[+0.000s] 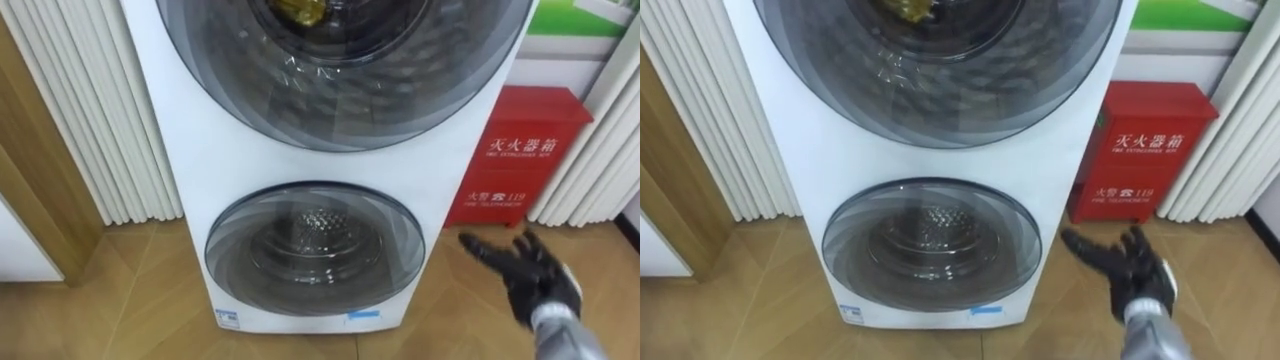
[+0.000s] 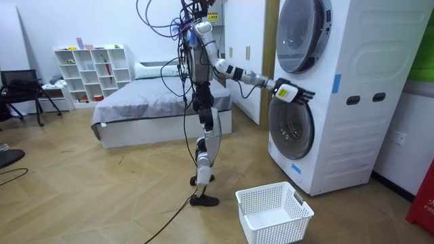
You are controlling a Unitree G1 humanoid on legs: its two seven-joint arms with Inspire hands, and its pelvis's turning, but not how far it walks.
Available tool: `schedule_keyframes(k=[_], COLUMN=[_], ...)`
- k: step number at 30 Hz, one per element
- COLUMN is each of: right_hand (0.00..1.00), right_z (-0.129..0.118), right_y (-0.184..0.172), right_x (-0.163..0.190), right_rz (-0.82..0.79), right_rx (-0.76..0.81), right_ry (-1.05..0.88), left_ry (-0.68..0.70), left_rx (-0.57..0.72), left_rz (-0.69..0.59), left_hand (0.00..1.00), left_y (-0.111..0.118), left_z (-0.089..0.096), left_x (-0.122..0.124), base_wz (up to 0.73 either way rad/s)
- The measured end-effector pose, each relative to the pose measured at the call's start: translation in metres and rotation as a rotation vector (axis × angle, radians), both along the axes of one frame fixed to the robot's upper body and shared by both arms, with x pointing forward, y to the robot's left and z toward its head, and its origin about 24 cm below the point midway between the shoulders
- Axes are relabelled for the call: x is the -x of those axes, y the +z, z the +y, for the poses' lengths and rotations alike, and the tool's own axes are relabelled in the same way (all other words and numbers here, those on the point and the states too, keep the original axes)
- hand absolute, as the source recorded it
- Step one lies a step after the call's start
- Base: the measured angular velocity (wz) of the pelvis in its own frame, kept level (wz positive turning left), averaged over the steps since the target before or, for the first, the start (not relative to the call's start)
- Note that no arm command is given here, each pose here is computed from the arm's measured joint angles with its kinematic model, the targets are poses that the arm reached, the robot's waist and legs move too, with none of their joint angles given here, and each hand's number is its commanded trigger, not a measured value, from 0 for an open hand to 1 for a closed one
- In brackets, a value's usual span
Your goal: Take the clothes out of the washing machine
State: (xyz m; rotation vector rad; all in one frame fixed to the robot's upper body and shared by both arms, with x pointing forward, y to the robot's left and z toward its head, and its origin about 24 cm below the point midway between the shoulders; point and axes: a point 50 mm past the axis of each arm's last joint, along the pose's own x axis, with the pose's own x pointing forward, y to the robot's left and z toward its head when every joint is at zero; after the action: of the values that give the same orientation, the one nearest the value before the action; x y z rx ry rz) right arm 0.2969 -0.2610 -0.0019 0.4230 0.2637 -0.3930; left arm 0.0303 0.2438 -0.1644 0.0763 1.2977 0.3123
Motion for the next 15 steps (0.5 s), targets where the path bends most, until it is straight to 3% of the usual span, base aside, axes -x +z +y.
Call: schedule_keyframes(k=[5, 15], right_hand=[0.00, 0.00], right_z=[-0.010, -0.019], right_y=[0.050, 0.087], right_x=[-0.029, -0.045], right_rz=[-0.149, -0.236], right_rx=[0.059, 0.107], right_ry=[0.015, 0.011], left_ry=[0.001, 0.001], left_rx=[0.001, -0.009], left_rz=[0.006, 0.011], left_hand=[0.00, 0.00], left_y=[0.000, 0.002], left_z=[0.000, 0.003], left_x=[0.000, 0.006], base_wz=[0.05, 0.06])
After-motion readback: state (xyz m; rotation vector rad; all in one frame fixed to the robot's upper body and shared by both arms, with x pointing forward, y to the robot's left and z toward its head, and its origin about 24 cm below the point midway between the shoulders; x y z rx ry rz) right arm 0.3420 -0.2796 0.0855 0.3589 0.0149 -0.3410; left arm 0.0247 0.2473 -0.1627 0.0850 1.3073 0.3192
